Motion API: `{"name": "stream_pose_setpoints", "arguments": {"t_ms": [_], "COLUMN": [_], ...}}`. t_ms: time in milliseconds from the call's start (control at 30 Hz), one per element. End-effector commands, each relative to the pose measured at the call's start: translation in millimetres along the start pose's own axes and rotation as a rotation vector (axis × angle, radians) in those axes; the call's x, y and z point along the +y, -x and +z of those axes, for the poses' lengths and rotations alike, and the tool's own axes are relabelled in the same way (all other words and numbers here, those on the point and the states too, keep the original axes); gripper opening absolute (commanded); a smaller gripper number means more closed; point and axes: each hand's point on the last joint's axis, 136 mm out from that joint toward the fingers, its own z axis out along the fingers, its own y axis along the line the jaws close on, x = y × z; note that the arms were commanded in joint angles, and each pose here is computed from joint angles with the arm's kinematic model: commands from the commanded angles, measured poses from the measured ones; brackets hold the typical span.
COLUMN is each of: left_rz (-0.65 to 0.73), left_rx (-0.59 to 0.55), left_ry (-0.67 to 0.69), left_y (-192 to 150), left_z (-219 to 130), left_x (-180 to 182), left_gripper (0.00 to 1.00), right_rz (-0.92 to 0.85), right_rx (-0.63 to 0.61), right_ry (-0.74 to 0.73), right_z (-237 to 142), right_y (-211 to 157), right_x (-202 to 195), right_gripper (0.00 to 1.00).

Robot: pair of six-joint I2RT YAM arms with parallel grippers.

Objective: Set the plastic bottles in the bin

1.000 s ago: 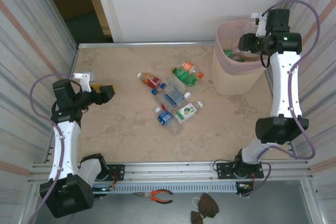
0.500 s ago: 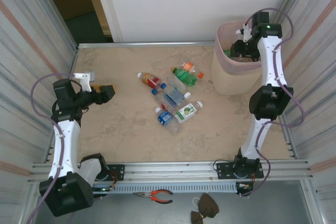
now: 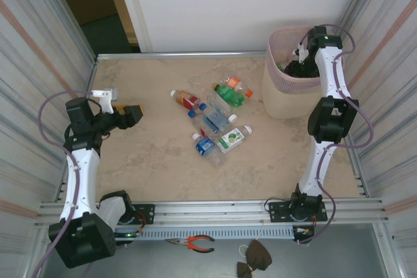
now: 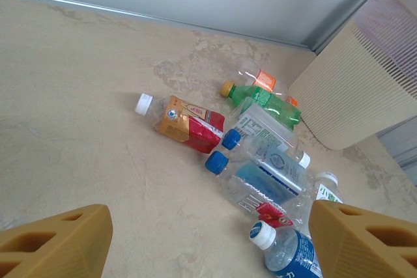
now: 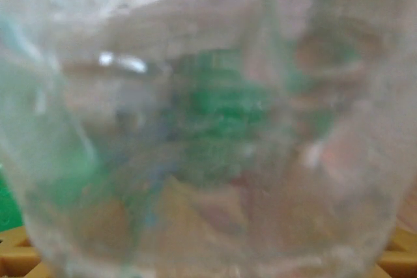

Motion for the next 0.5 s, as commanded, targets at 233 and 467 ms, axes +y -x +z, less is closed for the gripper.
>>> {"name": "stream_pose_setpoints", "arguments": {"t_ms": [233, 467], "left_rz": [-0.003, 0.002], "left_rx": [-0.008, -0.012], "left_ry": [-0.019, -0.018], "left_y": [2, 3], "left_z": [-1, -2], "left_x": [-2, -3], "left_gripper": [0.79, 0.79], "right_rz": [-0.012, -0.012], "right_rx": [-0.049, -0.15], "right_ry": [0.004, 0.005], "right_z": [-41, -87], "right_y": [-3, 3], "right_x": [10, 16], "right_gripper": [0.82, 0.86]}}
